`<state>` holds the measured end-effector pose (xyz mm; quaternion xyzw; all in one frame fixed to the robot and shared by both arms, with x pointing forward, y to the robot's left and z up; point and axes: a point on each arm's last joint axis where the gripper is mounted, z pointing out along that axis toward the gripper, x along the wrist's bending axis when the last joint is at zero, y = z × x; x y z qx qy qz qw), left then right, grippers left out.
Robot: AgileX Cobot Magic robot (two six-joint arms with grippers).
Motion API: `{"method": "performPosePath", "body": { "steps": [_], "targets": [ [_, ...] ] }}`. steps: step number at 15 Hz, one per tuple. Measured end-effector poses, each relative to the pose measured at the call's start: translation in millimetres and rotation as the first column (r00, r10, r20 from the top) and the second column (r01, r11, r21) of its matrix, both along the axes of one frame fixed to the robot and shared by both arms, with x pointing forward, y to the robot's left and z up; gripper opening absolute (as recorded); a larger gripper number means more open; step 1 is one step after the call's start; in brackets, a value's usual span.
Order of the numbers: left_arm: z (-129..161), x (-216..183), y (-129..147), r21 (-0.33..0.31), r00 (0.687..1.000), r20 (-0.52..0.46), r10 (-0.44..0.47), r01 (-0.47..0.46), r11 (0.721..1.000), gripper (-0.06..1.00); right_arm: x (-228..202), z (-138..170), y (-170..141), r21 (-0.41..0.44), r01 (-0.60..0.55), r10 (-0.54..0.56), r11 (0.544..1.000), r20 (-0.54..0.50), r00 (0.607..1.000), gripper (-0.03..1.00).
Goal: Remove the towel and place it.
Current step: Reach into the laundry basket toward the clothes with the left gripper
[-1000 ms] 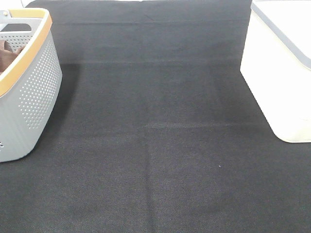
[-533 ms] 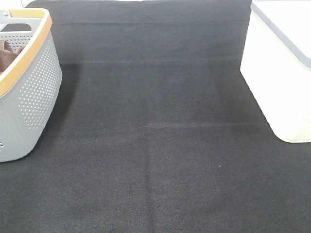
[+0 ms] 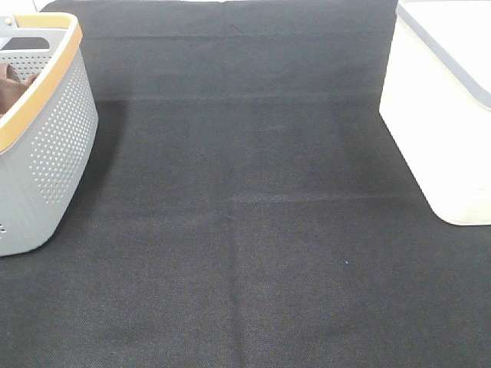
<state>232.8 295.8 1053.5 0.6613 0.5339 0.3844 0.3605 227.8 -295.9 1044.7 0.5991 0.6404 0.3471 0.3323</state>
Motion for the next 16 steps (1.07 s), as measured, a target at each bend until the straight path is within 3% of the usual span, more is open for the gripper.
{"method": "performPosePath", "body": {
  "steps": [16],
  "targets": [
    [0.0, 0.0, 0.0, 0.000, 1.000, 0.000, 0.000, 0.000, 1.000, 0.69, 0.0, 0.0, 0.0, 0.000, 0.000, 0.000, 1.000, 0.000, 1.000, 0.61]
  ]
}}
